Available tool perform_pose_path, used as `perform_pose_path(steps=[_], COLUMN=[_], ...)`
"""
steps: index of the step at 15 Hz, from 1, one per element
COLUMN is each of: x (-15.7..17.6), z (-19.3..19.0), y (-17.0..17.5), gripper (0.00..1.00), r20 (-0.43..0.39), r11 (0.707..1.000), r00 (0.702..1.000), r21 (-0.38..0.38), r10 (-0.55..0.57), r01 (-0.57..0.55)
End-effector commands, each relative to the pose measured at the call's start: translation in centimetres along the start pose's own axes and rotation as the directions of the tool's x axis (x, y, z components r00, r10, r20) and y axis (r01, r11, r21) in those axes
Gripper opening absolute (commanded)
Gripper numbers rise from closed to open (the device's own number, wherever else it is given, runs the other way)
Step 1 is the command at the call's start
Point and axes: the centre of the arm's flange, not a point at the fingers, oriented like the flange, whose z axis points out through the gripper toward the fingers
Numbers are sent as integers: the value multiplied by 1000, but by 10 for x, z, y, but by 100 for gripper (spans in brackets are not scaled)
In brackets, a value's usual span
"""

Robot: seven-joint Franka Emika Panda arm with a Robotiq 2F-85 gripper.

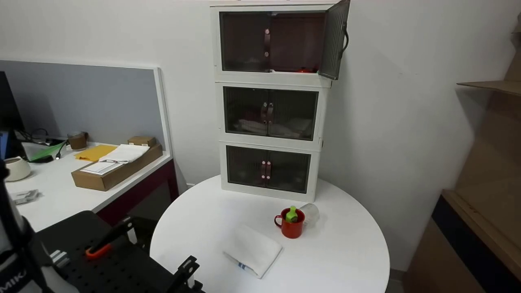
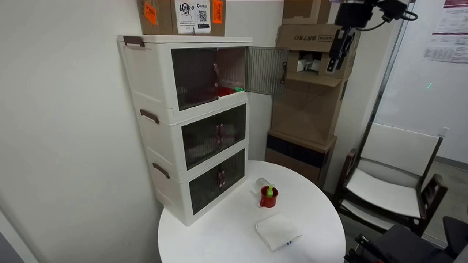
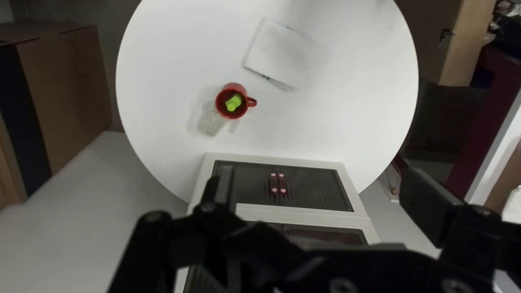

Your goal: Close the top cupboard

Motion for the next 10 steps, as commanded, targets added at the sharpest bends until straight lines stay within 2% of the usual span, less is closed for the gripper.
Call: perform_pose_path(steps=[1,2,3,6,9,10], x=[53,56,30,49,50,56], z=[-34,-38,-17,-21,-22,-22], y=[55,55,30,42,43,42], gripper=[100,100,100,100,100,100], r20=[-4,-14,-18,-17,-15,-62], r11=[999,999,999,999,999,999], r00=[999,999,999,999,999,998], r21=[-25,1,-27,-25,-25,32], r10=[-48,-51,-28,-36,-39,18], r01=[48,51,28,36,39,-16])
